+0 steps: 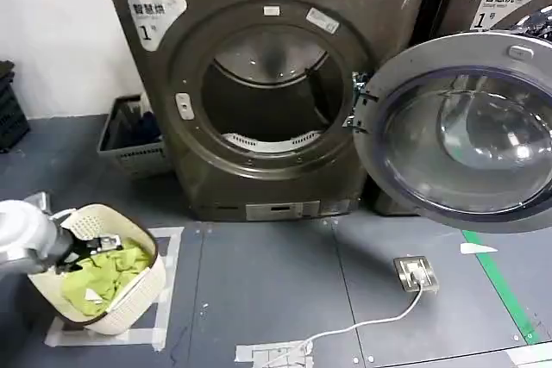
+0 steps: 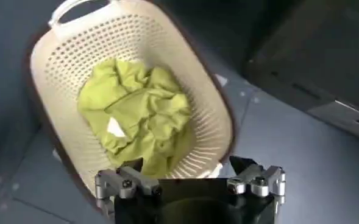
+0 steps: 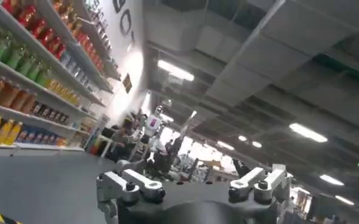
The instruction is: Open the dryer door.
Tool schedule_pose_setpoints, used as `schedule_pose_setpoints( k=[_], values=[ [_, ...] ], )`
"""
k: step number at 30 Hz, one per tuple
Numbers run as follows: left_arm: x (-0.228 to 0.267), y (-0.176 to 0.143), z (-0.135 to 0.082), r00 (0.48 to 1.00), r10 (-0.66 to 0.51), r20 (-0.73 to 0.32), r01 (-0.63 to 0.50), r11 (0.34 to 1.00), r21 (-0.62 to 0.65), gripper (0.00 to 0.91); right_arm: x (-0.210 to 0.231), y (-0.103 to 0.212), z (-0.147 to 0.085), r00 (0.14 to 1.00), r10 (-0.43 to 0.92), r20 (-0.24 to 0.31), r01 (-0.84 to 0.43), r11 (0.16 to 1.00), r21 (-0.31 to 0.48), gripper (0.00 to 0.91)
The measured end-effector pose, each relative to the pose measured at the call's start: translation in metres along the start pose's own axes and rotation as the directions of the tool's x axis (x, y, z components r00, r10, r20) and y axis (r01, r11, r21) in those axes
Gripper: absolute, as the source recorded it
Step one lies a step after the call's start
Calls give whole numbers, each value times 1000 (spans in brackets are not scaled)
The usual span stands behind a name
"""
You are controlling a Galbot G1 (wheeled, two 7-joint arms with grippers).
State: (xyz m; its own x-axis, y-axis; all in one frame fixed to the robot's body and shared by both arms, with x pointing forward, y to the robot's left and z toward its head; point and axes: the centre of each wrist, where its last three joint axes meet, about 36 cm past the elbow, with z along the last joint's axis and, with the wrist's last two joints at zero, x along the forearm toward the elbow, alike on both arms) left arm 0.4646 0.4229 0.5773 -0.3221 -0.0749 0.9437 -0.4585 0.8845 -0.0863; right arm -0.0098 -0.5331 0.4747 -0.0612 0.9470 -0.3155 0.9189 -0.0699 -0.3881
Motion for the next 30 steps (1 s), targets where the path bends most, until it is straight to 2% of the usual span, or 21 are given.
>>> schedule_pose_setpoints(
  k=[8,30],
  values=[
    [-11,16,-14,999,-30,-17,31,998,58,907,1,3,0,1000,-10,0,10,1000,-6,907],
    [-11,19,-21,1000,-26,-15,27,997,78,907,1,4,3,1000,-19,7,19,1000,-18,907]
  ],
)
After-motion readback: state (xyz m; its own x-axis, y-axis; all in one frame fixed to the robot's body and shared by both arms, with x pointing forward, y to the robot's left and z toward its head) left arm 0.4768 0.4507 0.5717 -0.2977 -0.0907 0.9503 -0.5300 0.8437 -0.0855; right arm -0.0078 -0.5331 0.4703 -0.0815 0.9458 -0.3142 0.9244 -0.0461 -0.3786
